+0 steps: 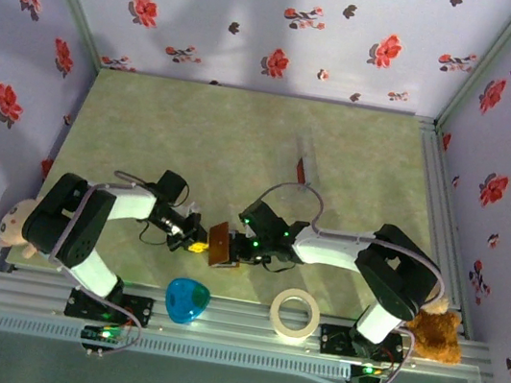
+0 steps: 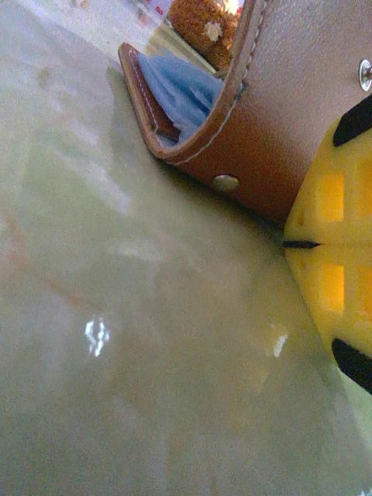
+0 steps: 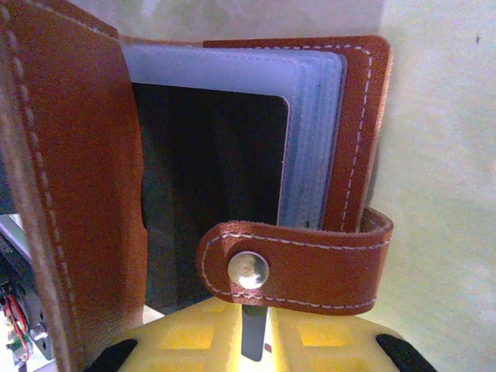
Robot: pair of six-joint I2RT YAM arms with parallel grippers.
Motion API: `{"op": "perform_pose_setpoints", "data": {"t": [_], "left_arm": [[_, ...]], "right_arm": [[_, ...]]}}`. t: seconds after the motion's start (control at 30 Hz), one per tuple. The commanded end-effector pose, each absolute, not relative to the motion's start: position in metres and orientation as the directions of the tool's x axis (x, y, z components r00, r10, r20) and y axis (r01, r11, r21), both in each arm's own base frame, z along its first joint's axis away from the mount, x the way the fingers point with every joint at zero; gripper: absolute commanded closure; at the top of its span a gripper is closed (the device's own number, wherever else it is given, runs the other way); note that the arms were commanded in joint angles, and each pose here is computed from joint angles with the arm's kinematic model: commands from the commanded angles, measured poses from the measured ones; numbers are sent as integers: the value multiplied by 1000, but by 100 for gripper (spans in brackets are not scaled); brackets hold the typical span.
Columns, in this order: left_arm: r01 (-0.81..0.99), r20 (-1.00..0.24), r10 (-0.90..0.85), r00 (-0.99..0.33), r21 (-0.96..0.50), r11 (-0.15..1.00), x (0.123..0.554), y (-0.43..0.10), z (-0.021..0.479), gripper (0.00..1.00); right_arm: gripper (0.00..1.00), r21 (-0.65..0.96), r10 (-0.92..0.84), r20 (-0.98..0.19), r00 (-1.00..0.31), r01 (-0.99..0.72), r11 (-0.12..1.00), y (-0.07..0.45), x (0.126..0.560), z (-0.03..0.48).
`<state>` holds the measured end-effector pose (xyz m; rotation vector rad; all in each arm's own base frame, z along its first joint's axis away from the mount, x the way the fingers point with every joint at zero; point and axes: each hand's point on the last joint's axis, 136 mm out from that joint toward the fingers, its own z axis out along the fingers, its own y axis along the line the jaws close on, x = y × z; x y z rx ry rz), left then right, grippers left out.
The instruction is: Put the credit cards into the card holder
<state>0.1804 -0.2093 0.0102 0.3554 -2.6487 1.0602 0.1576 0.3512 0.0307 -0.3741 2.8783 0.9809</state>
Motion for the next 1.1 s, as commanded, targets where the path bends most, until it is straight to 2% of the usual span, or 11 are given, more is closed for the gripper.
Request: {"op": "perform_pose_setpoints", "data": {"t": [0.0, 0.17, 0.5, 0.73, 0.87, 1.0, 1.07], "left_arm": [[-283, 291, -130, -948, -581, 763, 176, -205, -26, 100], [-282, 288, -130, -949, -584, 761, 176, -205, -26, 100], [-282, 289, -129, -949, -590, 757, 175, -206, -28, 100], [-277, 282, -125, -951, -601, 750, 177, -208, -26, 100], [-272, 276, -123, -953, -604, 749, 180, -209, -25, 100], [-266, 269, -122, -955, -602, 753, 187, -211, -27, 100], [-260, 262, -119, -958, -609, 750, 192, -214, -25, 100]], "right_arm": [[83, 626, -208, -168, -963, -268, 732, 362, 162, 45], [80, 660, -201, -169, -965, -262, 704, 367, 160, 49], [80, 747, -146, -140, -979, -201, 633, 370, 164, 52], [83, 749, -130, -133, -983, -186, 636, 364, 166, 50], [85, 700, -127, -151, -980, -197, 686, 353, 167, 49], [88, 551, -142, -182, -973, -220, 805, 323, 172, 37], [89, 518, -152, -191, -970, -231, 823, 316, 173, 37]]}}
